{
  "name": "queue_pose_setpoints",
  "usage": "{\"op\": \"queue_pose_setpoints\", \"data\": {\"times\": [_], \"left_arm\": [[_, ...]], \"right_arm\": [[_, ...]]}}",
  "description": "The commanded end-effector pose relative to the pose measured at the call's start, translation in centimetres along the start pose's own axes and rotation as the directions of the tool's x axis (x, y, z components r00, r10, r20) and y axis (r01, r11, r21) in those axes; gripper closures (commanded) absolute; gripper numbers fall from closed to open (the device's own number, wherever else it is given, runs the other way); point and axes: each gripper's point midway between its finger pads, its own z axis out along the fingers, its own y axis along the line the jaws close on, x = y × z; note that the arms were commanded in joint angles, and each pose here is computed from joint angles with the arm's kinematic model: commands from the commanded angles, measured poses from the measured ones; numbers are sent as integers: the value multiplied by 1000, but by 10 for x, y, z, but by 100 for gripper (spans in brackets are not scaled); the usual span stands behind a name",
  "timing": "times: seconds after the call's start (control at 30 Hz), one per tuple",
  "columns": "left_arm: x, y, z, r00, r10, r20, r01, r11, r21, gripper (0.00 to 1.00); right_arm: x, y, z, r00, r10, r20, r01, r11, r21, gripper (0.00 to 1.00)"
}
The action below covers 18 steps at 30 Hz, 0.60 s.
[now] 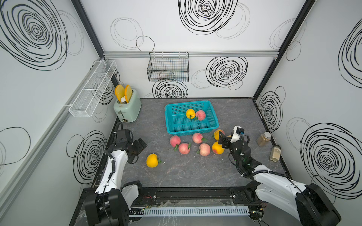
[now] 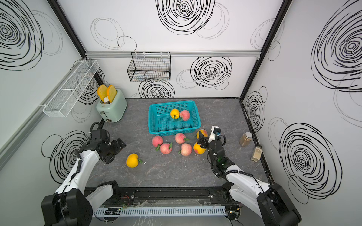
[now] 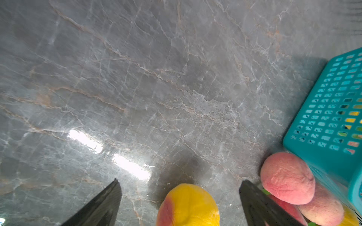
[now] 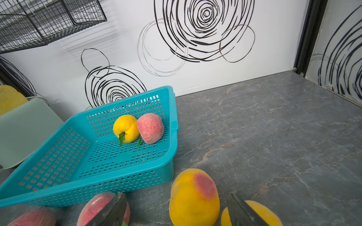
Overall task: Put the peaches into the basket
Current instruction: Pick up the peach from the center of the board.
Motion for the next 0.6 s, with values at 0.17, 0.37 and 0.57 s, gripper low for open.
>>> {"op": "queue_pose_setpoints", "data": {"times": [0.17, 0.37, 0.57], "left_arm": [[34, 2, 19, 997, -41, -62, 37, 997, -61, 2], [55, -8, 31, 994, -8, -109, 2, 998, -59, 2], [62, -3, 37, 992, 19, -125, -30, 996, -90, 2]], "right_arm": [[0, 1, 1, 1000, 0, 5, 0, 1000, 7, 15], [1, 3, 2, 1000, -4, -2, 4, 1000, 2, 15], [1, 2, 2, 1000, -10, -2, 10, 1000, 6, 15]]}}
